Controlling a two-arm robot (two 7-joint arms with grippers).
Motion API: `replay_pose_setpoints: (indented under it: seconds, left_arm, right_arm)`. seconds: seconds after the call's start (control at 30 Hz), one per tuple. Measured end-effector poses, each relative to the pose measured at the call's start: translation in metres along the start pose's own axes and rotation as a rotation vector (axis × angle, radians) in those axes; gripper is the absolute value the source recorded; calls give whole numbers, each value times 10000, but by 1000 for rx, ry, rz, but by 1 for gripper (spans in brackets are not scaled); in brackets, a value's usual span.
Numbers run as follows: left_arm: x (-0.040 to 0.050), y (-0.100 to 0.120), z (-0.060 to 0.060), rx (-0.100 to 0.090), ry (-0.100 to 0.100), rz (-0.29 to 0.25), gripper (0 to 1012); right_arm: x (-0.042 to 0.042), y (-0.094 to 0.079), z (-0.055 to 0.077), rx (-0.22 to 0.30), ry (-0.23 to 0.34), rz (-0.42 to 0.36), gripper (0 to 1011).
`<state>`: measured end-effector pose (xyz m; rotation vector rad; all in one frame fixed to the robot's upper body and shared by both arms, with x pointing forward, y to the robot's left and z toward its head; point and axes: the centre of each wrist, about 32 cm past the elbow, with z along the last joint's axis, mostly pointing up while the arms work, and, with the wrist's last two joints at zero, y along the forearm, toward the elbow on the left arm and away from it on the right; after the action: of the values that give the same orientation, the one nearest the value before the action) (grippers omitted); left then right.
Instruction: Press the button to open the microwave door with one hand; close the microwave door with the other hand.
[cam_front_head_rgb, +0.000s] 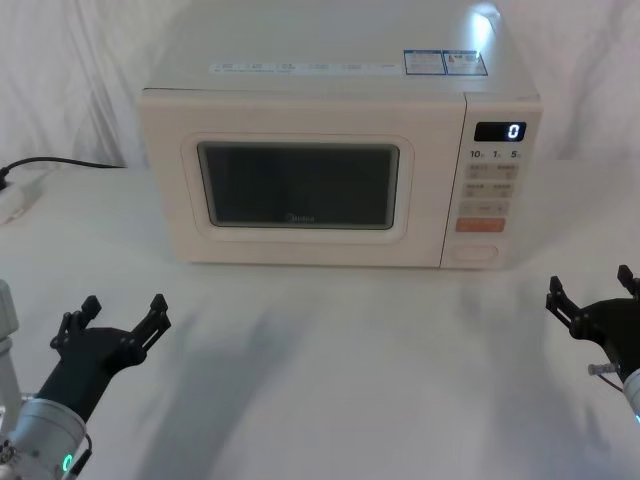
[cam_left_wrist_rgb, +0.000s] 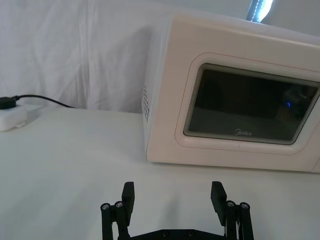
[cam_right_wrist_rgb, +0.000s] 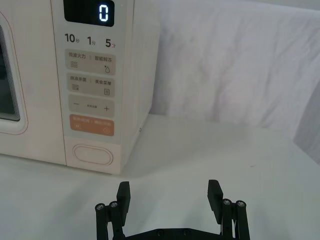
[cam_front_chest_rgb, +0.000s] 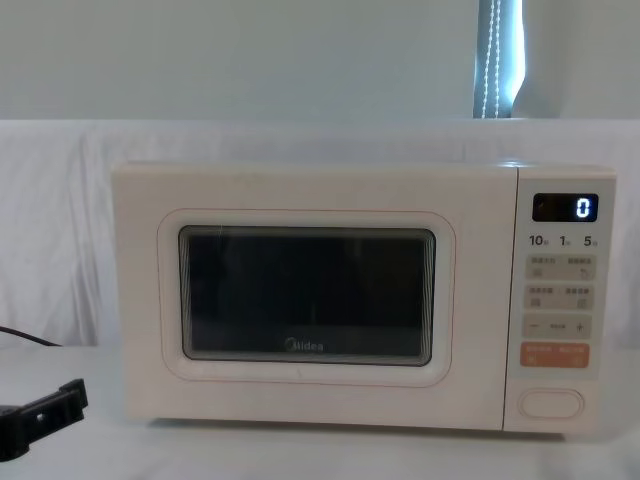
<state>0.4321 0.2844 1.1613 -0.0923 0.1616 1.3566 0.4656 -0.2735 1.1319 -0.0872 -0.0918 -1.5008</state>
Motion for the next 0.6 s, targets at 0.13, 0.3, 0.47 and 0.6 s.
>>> replay_pose_setpoints:
  seconds: [0.13, 0.3, 0.47, 0.6]
  left_arm:
    - [4, -10, -14, 5, 7, 2, 1001]
    - [3, -9, -12, 4, 6, 2, 1001]
    - [0, -9, -8, 4, 5, 0, 1001]
    - [-2, -8, -6, 4, 4, -1, 1001]
  right_arm:
    - [0, 0, 0, 0, 0, 0, 1002]
    - [0, 0, 0, 0, 0, 0, 1002]
    - [0, 0, 0, 0, 0, 0, 1002]
    - [0, 0, 0, 0, 0, 0, 1002]
